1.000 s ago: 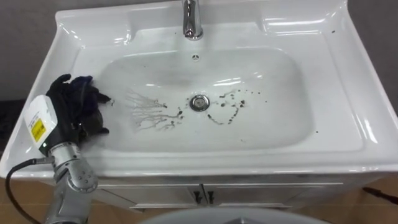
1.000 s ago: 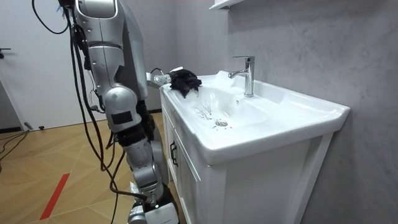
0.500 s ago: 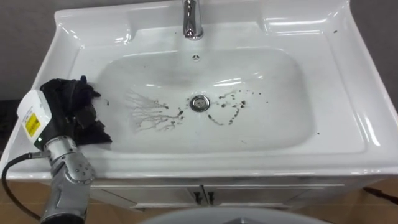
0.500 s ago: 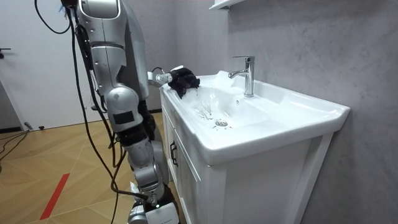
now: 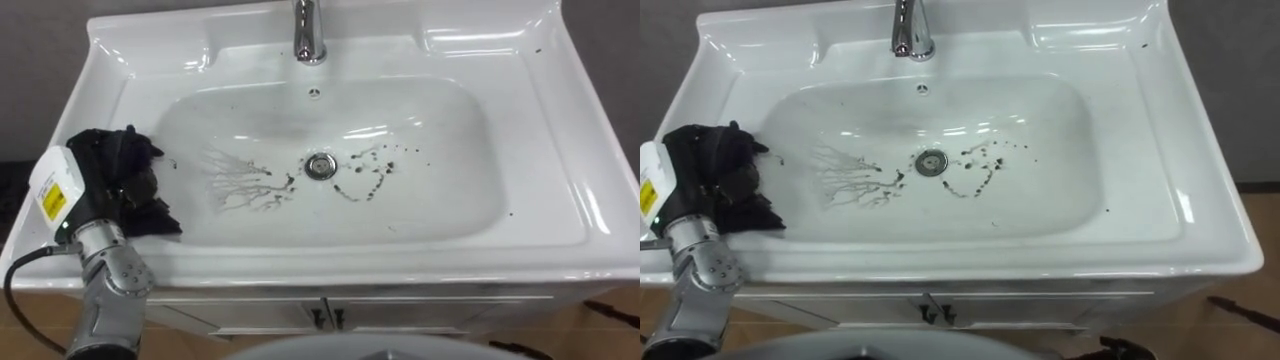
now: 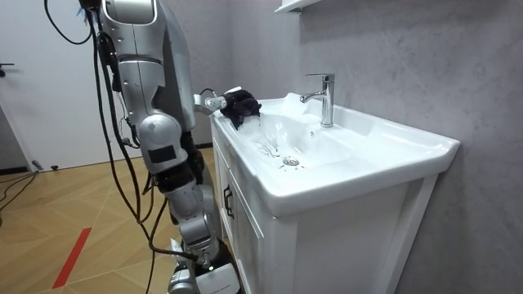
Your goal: Wipe basin
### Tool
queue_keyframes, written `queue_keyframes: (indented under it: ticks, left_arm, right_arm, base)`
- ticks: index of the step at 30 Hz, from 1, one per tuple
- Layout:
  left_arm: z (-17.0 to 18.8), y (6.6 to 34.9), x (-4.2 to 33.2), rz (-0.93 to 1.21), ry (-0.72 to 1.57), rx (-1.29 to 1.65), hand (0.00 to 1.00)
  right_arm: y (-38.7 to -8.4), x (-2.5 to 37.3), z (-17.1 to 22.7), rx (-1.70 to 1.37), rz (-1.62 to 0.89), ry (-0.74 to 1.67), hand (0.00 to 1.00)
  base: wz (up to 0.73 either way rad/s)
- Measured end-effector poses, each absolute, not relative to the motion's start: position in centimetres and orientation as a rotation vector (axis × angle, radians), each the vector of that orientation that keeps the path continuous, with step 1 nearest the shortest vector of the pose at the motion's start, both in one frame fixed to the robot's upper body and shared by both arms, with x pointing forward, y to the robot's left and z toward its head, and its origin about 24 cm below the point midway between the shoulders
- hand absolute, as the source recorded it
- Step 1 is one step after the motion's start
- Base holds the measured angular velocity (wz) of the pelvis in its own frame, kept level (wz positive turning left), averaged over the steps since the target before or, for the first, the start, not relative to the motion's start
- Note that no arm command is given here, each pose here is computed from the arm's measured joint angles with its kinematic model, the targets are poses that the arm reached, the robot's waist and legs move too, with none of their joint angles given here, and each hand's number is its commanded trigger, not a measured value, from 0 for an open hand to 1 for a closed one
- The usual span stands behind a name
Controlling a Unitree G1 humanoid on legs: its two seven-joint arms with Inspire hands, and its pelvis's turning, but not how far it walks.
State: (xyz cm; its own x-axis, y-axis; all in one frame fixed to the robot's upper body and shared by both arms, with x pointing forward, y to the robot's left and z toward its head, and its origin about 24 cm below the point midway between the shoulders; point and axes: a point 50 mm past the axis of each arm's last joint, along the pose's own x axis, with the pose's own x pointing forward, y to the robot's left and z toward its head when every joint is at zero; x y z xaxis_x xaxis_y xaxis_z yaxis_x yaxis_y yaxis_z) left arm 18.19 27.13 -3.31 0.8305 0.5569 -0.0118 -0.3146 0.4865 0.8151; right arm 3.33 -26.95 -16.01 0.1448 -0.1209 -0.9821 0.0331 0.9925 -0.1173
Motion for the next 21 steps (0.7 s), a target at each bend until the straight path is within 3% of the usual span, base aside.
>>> queue_keyframes:
  ticks: [10, 15, 21]
  left_arm:
    - [-1.5, 25.6, 19.6, 0.475, 0.212, 0.871, 1.0]
    - [1.7, 23.7, 21.1, 0.425, 0.042, 0.837, 1.0]
    - [3.0, 23.2, 22.0, 0.422, -0.035, 0.825, 1.0]
  right_arm:
    - [-26.2, 4.0, -16.2, -0.057, -0.106, 1.395, 0.0]
    - [-26.0, 4.7, -16.2, -0.038, -0.107, 1.345, 0.0]
    - [-26.2, 4.8, -16.1, -0.044, -0.106, 1.325, 0.0]
  base:
    - [0.05]
    - [0.07]
    - [0.0]
